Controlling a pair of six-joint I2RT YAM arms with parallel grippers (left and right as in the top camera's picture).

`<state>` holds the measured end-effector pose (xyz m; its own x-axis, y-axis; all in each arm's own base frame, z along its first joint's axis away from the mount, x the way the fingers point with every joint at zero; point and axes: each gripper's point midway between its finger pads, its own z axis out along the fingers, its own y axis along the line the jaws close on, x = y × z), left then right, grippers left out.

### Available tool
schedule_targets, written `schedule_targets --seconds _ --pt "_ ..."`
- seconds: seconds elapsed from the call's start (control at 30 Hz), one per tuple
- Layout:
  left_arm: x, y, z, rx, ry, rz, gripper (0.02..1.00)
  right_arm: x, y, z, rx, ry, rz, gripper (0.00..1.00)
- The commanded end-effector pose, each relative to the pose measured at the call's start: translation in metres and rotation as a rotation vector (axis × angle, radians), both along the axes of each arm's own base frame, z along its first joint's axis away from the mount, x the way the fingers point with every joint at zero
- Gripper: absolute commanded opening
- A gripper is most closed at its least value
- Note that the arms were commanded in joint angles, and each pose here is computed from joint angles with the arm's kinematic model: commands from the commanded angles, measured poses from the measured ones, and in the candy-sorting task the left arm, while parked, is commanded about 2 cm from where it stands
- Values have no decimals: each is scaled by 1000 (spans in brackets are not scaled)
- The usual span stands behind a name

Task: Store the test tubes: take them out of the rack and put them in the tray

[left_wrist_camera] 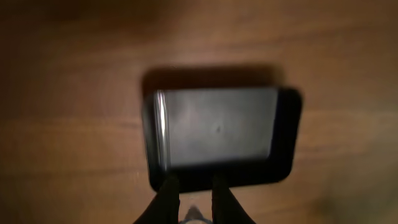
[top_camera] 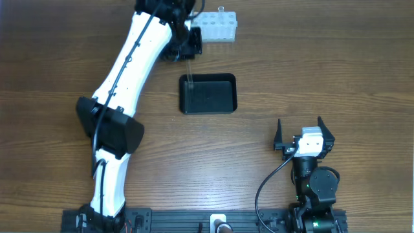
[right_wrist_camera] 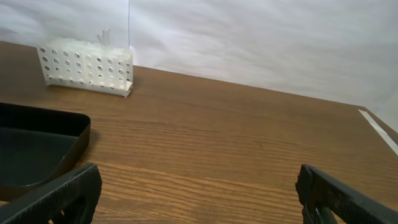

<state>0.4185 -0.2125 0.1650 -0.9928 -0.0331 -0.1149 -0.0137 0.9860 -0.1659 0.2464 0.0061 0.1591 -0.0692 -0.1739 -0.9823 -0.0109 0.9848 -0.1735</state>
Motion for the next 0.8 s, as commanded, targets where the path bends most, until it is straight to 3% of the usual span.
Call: schedule_targets --seconds 0.03,0.8 --pt "-16 -20 -53 4 172 -18 40 0 -1 -3 -5 6 -2 991" --pt "-17 -20 -136 72 311 -14 40 0 -1 -3 -5 6 -2 993"
